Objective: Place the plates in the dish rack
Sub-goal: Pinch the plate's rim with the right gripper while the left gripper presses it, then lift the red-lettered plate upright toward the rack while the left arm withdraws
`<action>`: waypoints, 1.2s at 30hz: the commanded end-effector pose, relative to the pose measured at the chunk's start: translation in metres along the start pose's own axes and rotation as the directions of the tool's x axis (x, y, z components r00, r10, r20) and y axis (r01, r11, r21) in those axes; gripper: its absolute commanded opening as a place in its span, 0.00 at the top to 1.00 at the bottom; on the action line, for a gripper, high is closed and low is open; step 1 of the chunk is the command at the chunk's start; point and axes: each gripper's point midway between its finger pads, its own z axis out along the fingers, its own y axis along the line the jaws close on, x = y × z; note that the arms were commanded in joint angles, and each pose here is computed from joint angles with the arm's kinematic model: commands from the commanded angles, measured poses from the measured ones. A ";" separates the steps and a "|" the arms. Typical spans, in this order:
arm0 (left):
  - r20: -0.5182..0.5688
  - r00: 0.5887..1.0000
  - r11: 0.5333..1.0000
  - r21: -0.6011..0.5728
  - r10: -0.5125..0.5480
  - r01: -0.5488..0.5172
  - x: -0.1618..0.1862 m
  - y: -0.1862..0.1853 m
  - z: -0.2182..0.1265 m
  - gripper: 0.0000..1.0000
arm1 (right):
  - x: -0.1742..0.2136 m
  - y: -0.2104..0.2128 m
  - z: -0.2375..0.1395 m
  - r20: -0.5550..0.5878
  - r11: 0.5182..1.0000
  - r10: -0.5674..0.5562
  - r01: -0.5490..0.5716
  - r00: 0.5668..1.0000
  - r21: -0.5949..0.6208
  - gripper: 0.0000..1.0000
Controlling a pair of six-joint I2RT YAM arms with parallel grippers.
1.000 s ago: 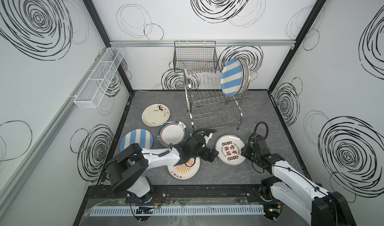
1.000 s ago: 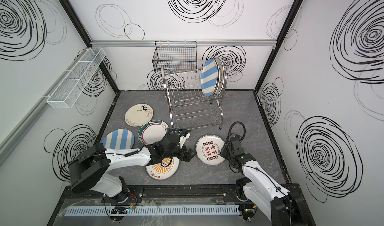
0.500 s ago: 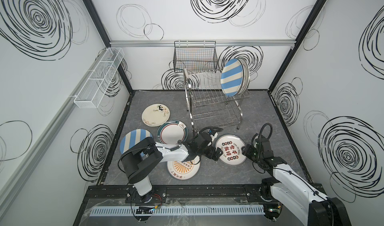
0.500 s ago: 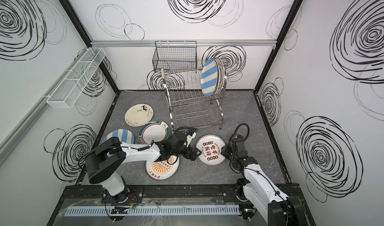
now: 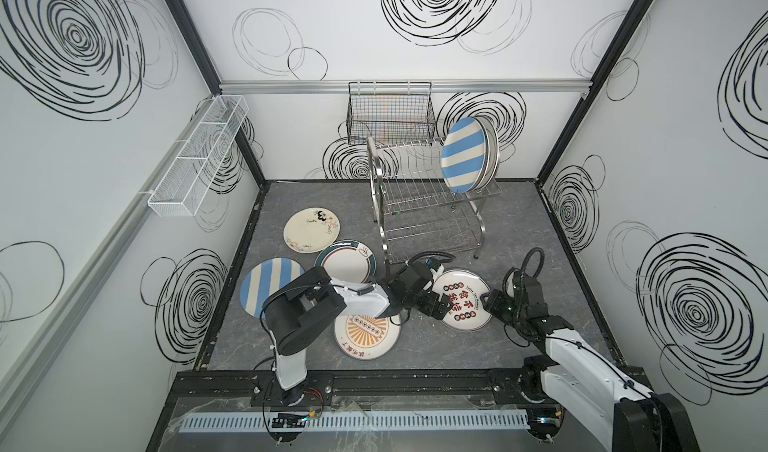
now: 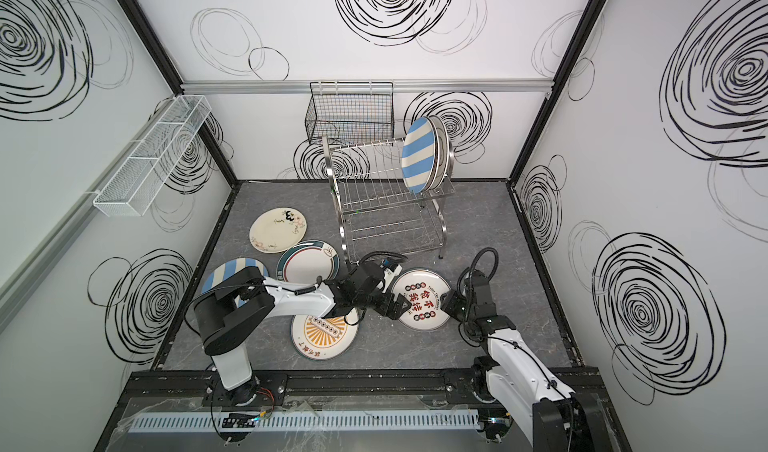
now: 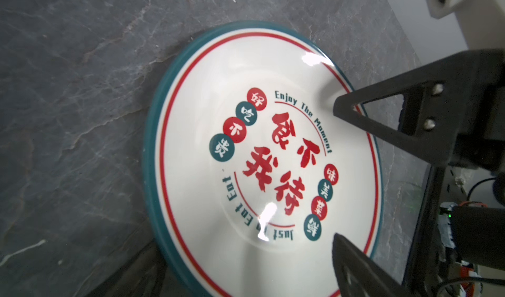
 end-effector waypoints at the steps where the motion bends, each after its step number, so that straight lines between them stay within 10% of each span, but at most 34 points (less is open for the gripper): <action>1: 0.033 0.998 0.996 0.069 0.047 -0.049 -0.013 -0.017 0.004 0.04 | 0.010 0.001 -0.001 -0.037 0.999 0.013 -0.014 0.999 -0.041 0.61; 13: 0.014 0.998 0.990 0.123 0.064 -0.065 -0.002 -0.026 0.006 0.04 | -0.011 0.039 -0.027 0.044 0.962 0.052 -0.038 0.998 -0.270 0.78; 36: 0.055 0.997 0.994 0.101 0.045 -0.050 -0.014 -0.041 -0.031 0.04 | -0.069 0.060 -0.084 0.174 0.990 -0.106 0.120 0.979 -0.072 1.00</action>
